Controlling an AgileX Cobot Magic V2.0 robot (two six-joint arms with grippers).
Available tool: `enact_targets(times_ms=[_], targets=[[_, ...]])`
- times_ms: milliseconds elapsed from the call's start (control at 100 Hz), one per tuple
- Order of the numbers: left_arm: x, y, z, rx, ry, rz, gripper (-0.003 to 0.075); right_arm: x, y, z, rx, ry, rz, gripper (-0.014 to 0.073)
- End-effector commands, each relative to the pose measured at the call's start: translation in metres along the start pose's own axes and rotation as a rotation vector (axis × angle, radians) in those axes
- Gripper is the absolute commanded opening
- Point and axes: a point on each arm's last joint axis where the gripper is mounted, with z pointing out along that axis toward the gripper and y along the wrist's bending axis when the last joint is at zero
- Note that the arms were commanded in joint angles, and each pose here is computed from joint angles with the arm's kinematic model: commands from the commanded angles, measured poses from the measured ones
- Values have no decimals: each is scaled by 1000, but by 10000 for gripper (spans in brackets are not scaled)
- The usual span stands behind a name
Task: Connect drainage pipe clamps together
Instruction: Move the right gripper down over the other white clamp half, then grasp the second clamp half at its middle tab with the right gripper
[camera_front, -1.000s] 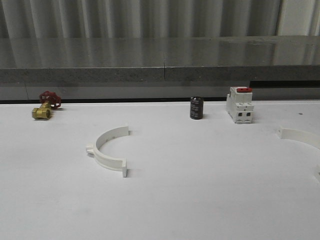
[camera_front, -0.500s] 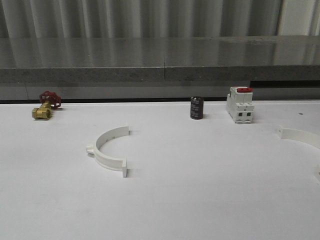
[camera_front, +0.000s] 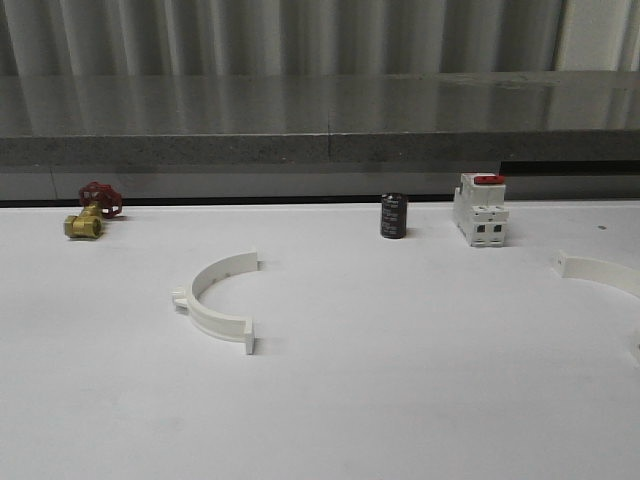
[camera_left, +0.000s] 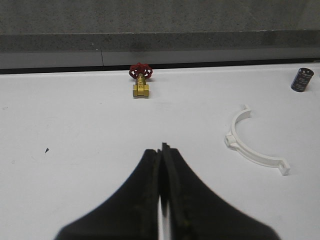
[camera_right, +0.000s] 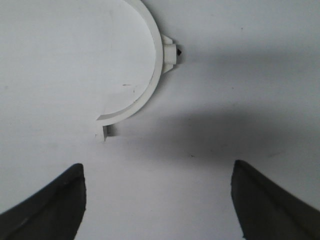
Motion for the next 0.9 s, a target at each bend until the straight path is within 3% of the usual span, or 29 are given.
enact_targets(times_ms=[0,230,890], targets=[[-14,0,-3,-1,-95,1,-21,-15,-3,-6,-14,-27,22,582],[-14,0,-3,-1,-95,1,-21,-40,-7,28,-89,49,21,573],[-14,0,-3,-1,-95,1,-21,-69,-6,93,-83,91,29,573]])
